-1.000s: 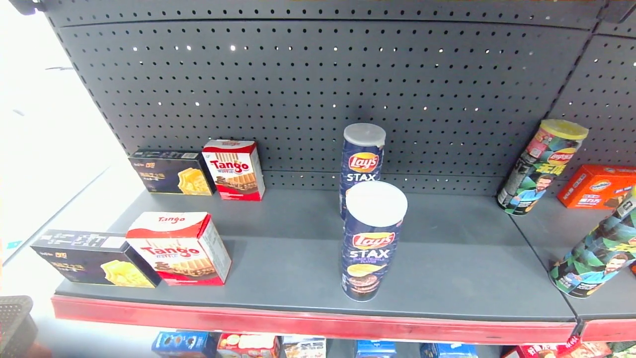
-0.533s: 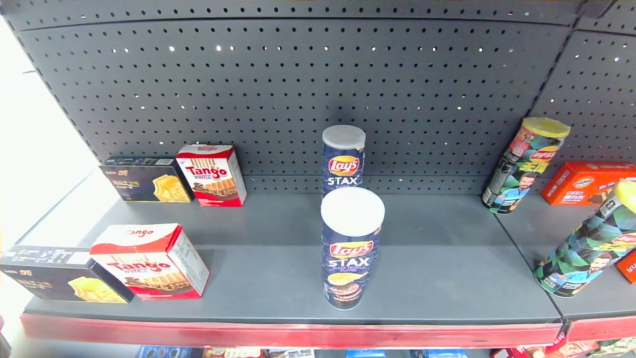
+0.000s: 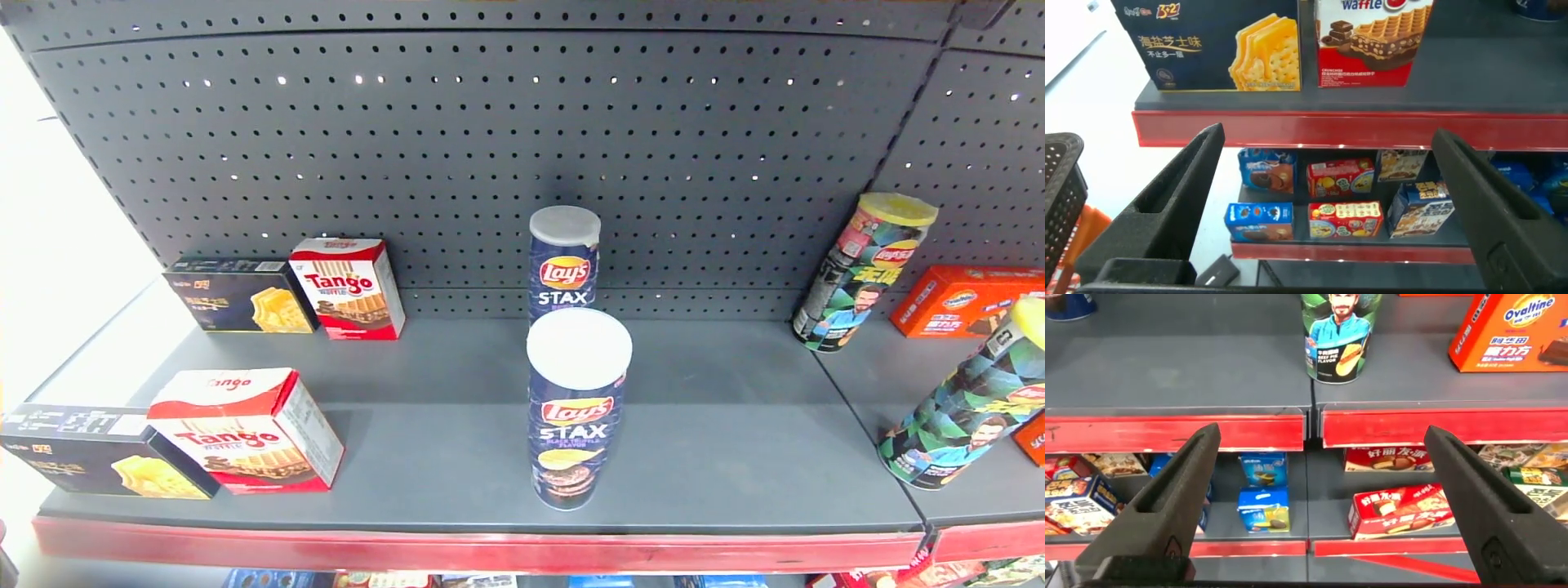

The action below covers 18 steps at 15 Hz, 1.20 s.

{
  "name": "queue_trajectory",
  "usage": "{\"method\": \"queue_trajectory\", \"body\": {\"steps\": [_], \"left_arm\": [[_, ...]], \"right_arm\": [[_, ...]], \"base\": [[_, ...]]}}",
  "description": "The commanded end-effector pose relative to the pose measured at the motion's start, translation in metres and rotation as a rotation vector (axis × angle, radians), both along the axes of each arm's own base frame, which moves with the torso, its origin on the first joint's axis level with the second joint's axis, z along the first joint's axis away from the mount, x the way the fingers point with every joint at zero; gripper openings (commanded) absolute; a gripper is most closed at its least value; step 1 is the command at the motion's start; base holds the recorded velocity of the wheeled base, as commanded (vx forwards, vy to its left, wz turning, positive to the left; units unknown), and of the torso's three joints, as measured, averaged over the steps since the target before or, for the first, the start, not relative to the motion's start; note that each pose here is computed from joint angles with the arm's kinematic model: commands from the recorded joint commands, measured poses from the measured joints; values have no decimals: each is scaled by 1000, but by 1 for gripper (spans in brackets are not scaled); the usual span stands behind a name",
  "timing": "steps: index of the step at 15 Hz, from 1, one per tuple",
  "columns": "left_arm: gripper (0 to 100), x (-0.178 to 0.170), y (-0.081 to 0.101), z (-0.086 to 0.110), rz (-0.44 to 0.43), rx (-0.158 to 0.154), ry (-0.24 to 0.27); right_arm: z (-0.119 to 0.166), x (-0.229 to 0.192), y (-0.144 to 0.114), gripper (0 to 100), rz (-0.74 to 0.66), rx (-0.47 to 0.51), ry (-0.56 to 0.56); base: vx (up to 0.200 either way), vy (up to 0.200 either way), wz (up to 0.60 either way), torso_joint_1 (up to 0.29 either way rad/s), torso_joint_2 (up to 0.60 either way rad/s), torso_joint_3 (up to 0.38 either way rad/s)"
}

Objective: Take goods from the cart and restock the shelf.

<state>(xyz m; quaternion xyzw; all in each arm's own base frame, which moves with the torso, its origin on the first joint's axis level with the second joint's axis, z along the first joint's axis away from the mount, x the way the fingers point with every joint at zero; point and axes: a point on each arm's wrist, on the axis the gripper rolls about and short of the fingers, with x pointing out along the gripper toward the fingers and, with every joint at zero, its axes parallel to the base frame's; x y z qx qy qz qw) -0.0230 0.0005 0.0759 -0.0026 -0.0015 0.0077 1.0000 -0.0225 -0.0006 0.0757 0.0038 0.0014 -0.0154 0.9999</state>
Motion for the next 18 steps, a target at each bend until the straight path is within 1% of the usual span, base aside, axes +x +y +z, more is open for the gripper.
{"method": "queue_trajectory", "body": {"steps": [1,18], "left_arm": [[100,0,0,0,-2,2,1],[100,0,0,0,2,-1,1]], "right_arm": [[0,0,0,100,-1,0,2],[0,0,0,100,-3,2,2]], "base": [[0,0,0,0,0,0],[0,0,0,0,0,0]]}}
